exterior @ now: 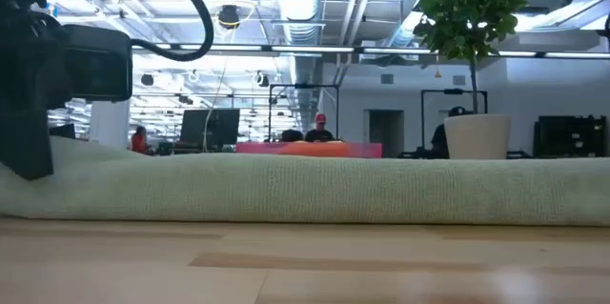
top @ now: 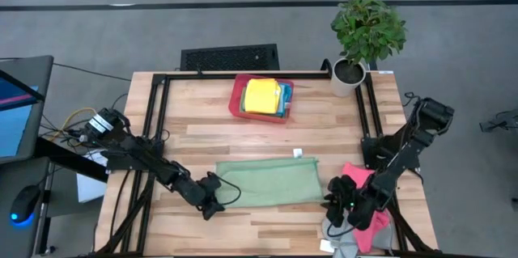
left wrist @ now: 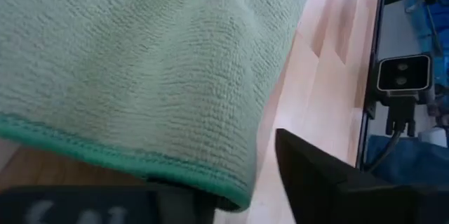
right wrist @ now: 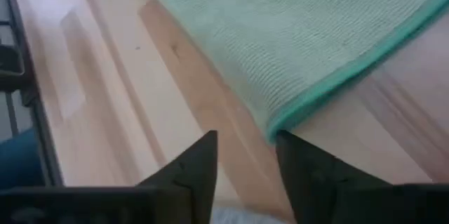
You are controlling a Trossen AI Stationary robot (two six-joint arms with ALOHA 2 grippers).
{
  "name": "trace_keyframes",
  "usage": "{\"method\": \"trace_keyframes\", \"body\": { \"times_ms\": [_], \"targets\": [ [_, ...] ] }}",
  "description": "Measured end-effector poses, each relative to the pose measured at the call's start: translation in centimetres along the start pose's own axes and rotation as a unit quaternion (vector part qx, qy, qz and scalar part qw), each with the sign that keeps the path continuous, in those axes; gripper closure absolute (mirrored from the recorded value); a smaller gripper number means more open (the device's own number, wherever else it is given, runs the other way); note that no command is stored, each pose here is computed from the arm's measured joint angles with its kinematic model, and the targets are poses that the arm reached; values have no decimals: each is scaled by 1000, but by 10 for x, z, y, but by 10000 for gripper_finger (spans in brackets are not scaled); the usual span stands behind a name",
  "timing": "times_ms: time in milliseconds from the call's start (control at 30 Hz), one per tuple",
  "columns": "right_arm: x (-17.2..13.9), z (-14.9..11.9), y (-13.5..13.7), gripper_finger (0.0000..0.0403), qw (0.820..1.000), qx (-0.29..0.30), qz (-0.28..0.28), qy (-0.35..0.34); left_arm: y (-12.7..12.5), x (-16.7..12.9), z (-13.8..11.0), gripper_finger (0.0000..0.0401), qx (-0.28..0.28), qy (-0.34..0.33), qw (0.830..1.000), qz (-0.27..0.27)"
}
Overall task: Fold microfiber towels
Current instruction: Fold the green microfiber cloth
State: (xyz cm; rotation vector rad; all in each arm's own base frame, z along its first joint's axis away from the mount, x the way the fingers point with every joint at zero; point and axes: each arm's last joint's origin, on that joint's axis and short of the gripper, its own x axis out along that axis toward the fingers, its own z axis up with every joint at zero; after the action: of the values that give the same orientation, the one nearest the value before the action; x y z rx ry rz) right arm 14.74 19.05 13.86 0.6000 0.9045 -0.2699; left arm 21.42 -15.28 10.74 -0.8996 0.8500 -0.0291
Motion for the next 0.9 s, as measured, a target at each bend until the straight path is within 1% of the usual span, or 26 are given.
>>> {"method": "trace_keyframes", "body": {
  "times_ms": [67,133,267,333,433,500,600,667,767,833,900],
  "targets": [
    [-10,4,3,214,1000,-7,-7,-1,-6,-7,2,242,-16,7,1000,-22],
    [-21,10,5,205,999,-22,-20,-18,-15,-17,5,222,-22,0,999,-41],
    [-32,27,2,205,990,-100,-62,-73,-16,-30,10,195,-27,-19,999,-21],
    [-31,36,-4,209,983,-132,-96,-80,-18,-35,11,188,-27,-35,999,-20],
    [-24,53,-16,214,976,-151,-151,-52,-15,-36,11,185,-25,-37,999,-3],
    [-18,62,-21,214,970,-176,-169,-20,-14,-37,11,184,-18,-36,999,6],
    [-9,70,-30,208,958,-219,-183,8,-8,-38,8,184,-10,-13,999,34],
    [-6,71,-39,202,948,-249,-197,24,-6,-38,6,184,-7,3,999,44],
    [-1,70,-49,193,936,-278,-211,42,-4,-39,2,184,-1,14,998,53],
    [3,72,-55,189,931,-293,-214,48,-4,-39,1,184,8,17,998,55],
    [8,76,-58,188,930,-303,-203,54,-3,-39,0,184,11,17,998,62]
  ]
}}
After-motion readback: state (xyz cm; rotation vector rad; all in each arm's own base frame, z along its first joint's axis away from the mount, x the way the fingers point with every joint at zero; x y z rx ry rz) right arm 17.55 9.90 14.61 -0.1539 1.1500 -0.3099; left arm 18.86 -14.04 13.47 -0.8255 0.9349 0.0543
